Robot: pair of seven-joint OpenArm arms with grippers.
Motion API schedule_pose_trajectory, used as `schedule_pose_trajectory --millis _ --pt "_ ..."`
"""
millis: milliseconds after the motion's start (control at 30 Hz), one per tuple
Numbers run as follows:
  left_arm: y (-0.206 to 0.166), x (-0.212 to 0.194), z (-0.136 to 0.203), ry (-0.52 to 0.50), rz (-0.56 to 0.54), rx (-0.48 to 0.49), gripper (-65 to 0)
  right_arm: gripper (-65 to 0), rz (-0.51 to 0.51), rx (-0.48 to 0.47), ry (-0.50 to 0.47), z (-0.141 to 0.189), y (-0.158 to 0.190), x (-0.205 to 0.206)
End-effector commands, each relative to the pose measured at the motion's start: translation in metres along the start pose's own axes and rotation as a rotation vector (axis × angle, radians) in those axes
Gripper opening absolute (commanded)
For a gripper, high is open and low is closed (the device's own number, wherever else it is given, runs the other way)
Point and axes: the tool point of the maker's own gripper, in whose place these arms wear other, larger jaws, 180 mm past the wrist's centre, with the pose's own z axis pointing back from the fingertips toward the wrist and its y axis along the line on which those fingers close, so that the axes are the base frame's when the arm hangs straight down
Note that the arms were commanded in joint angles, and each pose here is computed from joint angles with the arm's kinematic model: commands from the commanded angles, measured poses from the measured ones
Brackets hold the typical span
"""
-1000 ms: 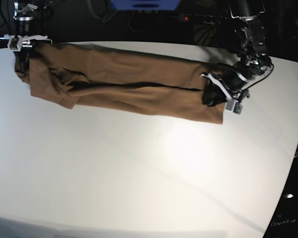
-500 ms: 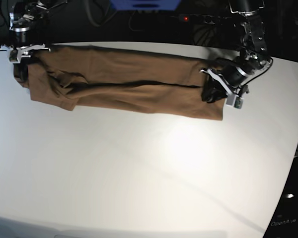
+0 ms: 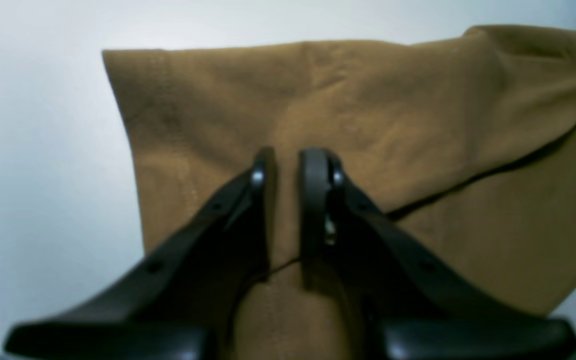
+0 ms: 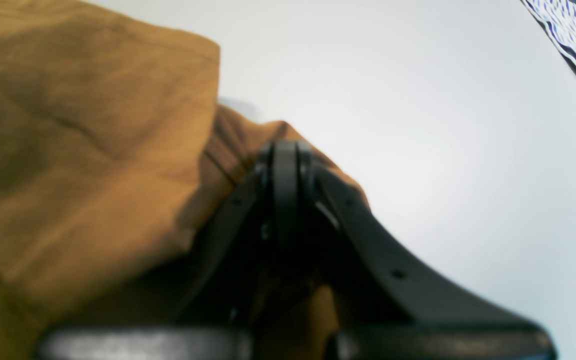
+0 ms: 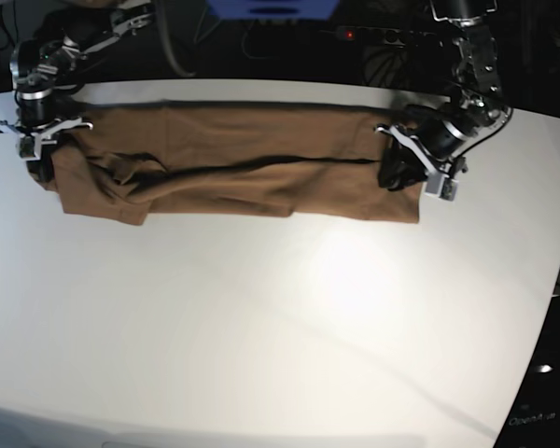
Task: Fold the T-shirt properly
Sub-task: 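Pull the strip ends apart with both grippers to straighten it, then open the left gripper and lift it off the strip end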
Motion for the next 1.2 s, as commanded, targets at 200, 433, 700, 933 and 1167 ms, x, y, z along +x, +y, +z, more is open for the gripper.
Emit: schedule_pose_trajectory --millis 200,433,700,933,1167 --pt "0.032 -0.124 0.047 0.579 -0.021 0.161 -56.2 -64.6 0.019 0.028 0.074 0.000 0.004 -0.012" --pt "0.044 -0.115 0.048 0.557 -0.016 0.190 -56.2 -64.6 0.019 0.025 0.081 0.003 0.003 -0.015" --pt "0.054 -0.078 0.045 0.512 -0.073 0.229 -56.2 -64.6 0.015 0.026 0.083 0.004 0.004 -0.016" --pt "0.059 -0.041 0.057 0.483 -0.145 0.288 -56.2 -64.6 0.014 0.027 0.085 0.004 0.005 -0.017" --pt "0.062 -0.006 0.057 0.427 -0.191 0.322 -56.2 -64.6 0.012 0.026 0.085 0.004 0.005 -0.017"
